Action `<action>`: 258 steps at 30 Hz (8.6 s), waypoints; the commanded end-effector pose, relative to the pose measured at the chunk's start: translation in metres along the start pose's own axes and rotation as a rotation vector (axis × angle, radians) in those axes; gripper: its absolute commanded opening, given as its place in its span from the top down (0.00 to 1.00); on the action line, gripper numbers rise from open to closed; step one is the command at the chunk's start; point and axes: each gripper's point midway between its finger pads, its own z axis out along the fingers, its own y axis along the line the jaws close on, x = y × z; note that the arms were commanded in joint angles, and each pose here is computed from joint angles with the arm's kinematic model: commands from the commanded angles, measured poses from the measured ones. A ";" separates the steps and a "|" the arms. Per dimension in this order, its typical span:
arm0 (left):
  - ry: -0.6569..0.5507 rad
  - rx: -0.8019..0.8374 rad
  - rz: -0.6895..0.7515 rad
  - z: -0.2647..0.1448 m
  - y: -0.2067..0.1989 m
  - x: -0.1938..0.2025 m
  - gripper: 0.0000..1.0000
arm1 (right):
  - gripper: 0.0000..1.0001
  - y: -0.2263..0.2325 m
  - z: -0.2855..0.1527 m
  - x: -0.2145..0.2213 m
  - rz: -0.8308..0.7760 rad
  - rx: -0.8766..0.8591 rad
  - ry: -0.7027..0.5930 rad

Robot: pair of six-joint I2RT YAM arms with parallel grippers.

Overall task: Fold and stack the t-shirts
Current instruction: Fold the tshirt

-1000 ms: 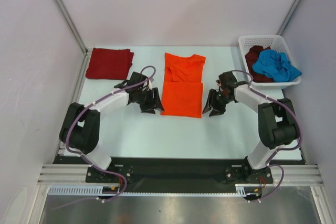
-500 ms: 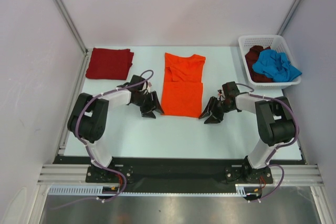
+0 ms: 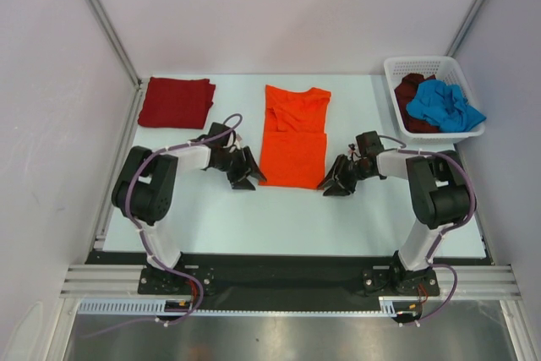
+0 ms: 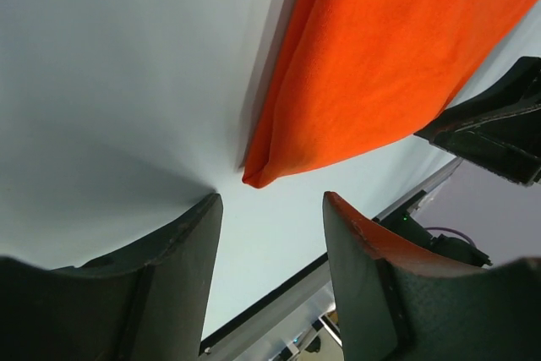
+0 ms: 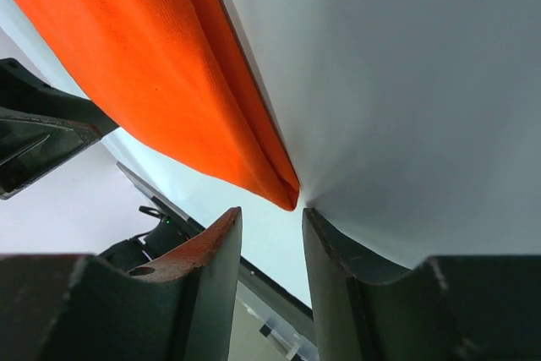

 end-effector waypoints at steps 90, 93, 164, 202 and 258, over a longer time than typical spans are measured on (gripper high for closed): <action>-0.174 -0.028 0.112 -0.104 0.046 0.160 1.00 | 1.00 -0.044 -0.064 0.166 -0.218 0.234 0.009; -0.177 -0.028 0.126 -0.113 0.040 0.163 1.00 | 1.00 -0.033 -0.072 0.168 -0.236 0.224 0.005; -0.299 -0.074 0.199 -0.058 -0.091 -0.174 1.00 | 1.00 0.141 -0.015 -0.157 -0.251 0.087 -0.072; -0.351 0.115 0.341 -0.095 -0.154 -0.128 0.75 | 0.65 0.149 -0.042 -0.123 -0.451 0.171 -0.140; -0.203 0.216 0.221 -0.038 -0.103 -0.116 0.88 | 1.00 0.140 -0.015 -0.080 -0.355 -0.059 -0.003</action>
